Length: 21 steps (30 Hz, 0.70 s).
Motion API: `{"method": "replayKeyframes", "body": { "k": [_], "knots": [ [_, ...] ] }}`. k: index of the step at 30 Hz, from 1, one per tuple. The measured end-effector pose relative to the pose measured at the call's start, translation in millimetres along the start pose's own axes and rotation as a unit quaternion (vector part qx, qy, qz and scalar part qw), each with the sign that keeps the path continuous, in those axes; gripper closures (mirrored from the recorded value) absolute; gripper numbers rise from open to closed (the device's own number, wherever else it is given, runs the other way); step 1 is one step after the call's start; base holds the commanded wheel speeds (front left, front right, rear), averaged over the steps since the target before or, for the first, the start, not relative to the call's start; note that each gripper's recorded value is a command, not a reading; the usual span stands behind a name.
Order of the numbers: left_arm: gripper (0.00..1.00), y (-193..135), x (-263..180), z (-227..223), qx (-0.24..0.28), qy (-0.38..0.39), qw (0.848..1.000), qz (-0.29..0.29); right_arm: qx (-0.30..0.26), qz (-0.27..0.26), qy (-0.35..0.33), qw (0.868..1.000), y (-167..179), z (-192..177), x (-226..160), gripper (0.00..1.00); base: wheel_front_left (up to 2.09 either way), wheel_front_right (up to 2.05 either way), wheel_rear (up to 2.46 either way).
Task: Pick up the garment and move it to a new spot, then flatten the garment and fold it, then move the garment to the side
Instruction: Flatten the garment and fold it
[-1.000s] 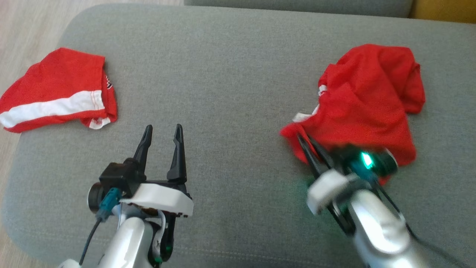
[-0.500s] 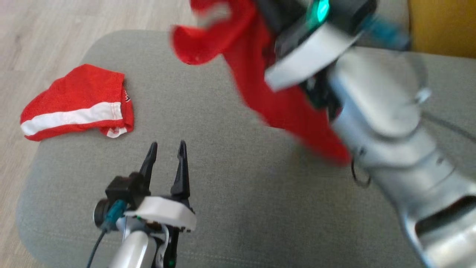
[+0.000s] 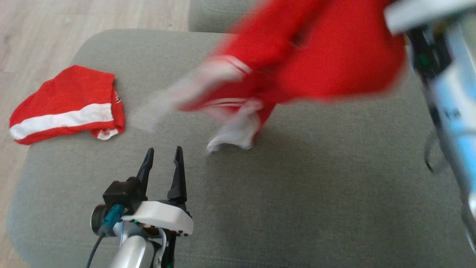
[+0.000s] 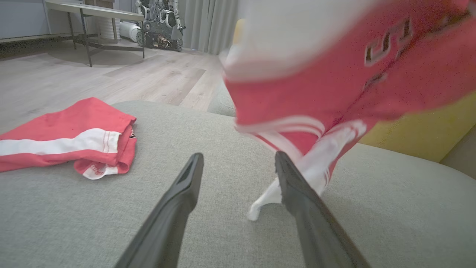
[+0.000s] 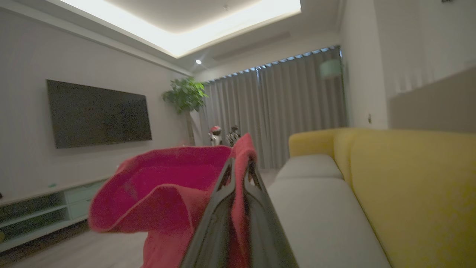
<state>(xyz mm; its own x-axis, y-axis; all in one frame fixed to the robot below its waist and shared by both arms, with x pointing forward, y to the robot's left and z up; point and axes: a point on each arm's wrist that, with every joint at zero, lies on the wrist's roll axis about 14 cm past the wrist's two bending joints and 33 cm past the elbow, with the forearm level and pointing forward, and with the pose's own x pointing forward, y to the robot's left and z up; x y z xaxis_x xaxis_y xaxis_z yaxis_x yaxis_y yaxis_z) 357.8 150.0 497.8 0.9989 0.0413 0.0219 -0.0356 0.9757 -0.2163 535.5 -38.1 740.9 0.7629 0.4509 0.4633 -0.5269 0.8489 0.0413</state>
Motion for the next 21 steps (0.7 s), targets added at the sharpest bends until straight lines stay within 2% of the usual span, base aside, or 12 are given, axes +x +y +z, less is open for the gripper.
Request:
{"method": "replayKeyframes", "body": {
  "k": [2,4,6,7,8,9,10,11,13,17,21],
  "knots": [
    [0.0,-2,3,-3,0.001,0.005,1.0,-0.005,0.007,-0.053,0.049,0.997,-42,-35,-32,1.0,0.0,0.0,0.0],
    [0.0,-6,6,-7,0.006,0.01,1.0,-0.013,0.005,-0.116,0.115,0.987,-86,-74,-79,1.0,0.0,0.0,0.0],
    [0.0,-10,9,-12,0.01,0.016,1.0,-0.02,-0.012,-0.169,0.191,0.967,-124,-109,-133,1.0,0.0,0.0,0.0],
    [0.0,-12,11,-14,0.01,0.019,0.999,-0.025,-0.015,-0.197,0.231,0.953,-140,-125,-161,1.0,0.0,0.0,0.0],
    [0.0,-14,13,-16,0.011,0.022,0.999,-0.029,-0.018,-0.22,0.26,0.94,-153,-137,-185,0.62,0.0,0.0,0.0],
    [0.0,-17,15,-19,0.011,0.025,0.999,-0.034,-0.027,-0.24,0.282,0.928,-165,-144,-204,0.62,0.0,0.0,0.0],
    [0.0,-21,18,-21,0.011,0.027,0.999,-0.041,-0.034,-0.262,0.304,0.916,-177,-148,-222,0.0,0.0,0.0,0.0],
    [0.0,-27,23,-25,0.011,0.032,0.998,-0.052,-0.041,-0.297,0.332,0.894,-197,-153,-248,0.0,0.0,0.0,0.0],
    [0.0,-32,28,-27,0.013,0.034,0.997,-0.061,-0.049,-0.315,0.343,0.884,-208,-153,-261,0.0,0.0,0.0,0.0],
    [0.0,-44,37,-26,0.012,0.031,0.996,-0.077,-0.057,-0.309,0.317,0.895,-203,-148,-247,0.0,0.0,0.0,0.0],
    [0.0,-52,38,-25,0.01,0.028,0.996,-0.088,-0.063,-0.286,0.277,0.915,-187,-136,-224,0.0,0.0,0.0,0.0]
  ]
}}
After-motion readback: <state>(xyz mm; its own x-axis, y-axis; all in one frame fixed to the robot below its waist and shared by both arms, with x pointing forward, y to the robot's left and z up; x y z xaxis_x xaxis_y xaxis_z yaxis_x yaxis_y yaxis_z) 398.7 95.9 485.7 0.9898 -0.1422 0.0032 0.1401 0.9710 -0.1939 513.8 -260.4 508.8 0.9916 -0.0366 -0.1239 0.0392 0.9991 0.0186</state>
